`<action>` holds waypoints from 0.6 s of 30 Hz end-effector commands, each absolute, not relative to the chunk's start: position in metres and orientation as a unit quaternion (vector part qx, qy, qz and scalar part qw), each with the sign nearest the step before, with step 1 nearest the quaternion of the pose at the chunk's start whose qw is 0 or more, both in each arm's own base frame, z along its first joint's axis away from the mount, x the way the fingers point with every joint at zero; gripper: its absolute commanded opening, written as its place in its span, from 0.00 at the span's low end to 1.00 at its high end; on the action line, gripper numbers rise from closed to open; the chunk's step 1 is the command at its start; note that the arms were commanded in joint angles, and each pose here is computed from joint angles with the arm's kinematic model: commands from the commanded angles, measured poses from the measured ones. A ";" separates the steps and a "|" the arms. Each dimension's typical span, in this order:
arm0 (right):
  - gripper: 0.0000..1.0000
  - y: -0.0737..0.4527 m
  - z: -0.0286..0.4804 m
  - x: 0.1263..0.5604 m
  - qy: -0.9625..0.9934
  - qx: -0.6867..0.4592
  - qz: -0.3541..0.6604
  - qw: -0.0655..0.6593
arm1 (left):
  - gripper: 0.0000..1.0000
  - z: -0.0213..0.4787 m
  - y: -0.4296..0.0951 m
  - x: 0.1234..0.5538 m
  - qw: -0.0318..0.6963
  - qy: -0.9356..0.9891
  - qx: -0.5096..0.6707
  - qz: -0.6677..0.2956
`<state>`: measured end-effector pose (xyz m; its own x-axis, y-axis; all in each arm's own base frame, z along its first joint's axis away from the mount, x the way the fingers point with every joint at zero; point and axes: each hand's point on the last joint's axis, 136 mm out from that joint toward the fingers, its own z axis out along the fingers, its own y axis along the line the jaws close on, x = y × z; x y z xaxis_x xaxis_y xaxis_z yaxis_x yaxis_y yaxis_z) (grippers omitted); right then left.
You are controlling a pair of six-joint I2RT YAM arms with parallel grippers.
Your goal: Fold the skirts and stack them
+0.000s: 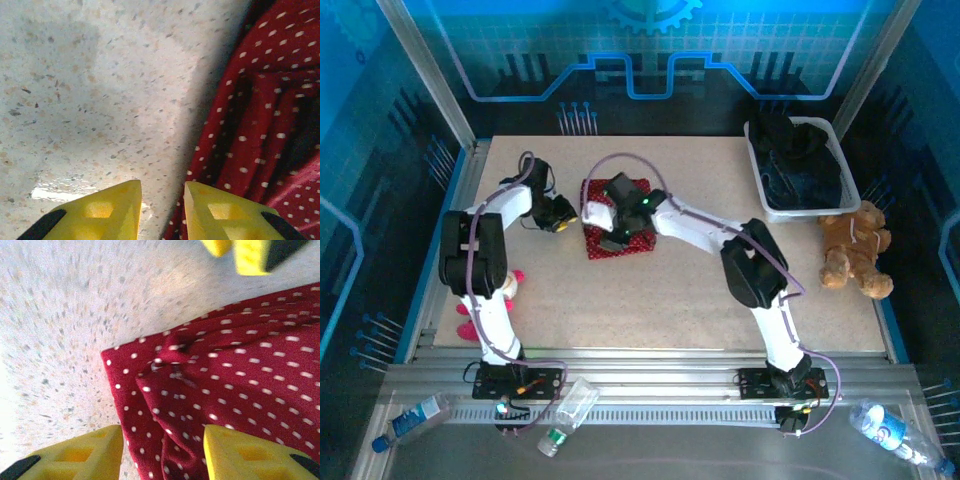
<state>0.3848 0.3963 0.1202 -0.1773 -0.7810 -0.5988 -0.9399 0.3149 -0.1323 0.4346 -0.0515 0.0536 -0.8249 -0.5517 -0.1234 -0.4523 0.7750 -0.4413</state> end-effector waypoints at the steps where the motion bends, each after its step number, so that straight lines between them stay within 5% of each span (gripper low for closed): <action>1: 0.32 0.374 0.148 0.420 0.824 -0.434 0.200 0.305 | 0.30 0.067 -0.054 0.426 0.134 0.927 -0.281 -0.208; 3: 0.14 0.358 0.139 0.445 0.856 -0.381 0.176 0.301 | 0.30 0.073 -0.059 0.426 0.144 0.919 -0.290 -0.224; 6: 0.01 0.340 0.125 0.472 0.890 -0.326 0.157 0.277 | 0.31 0.090 -0.078 0.428 0.160 0.907 -0.284 -0.267; 13: 0.00 0.332 0.084 0.504 0.921 -0.268 0.187 0.211 | 0.32 0.114 -0.146 0.429 0.145 0.900 -0.232 -0.338; 18: 0.00 0.332 0.057 0.506 0.934 -0.244 0.201 0.168 | 0.33 0.087 -0.173 0.432 0.113 0.903 -0.228 -0.345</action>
<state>0.5217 0.3373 0.0703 -0.7480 -0.4184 -0.5151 -0.5844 0.7831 0.2126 0.4234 -0.1622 0.0961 -0.8711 -0.4810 -0.0996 -0.3099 0.6955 -0.6483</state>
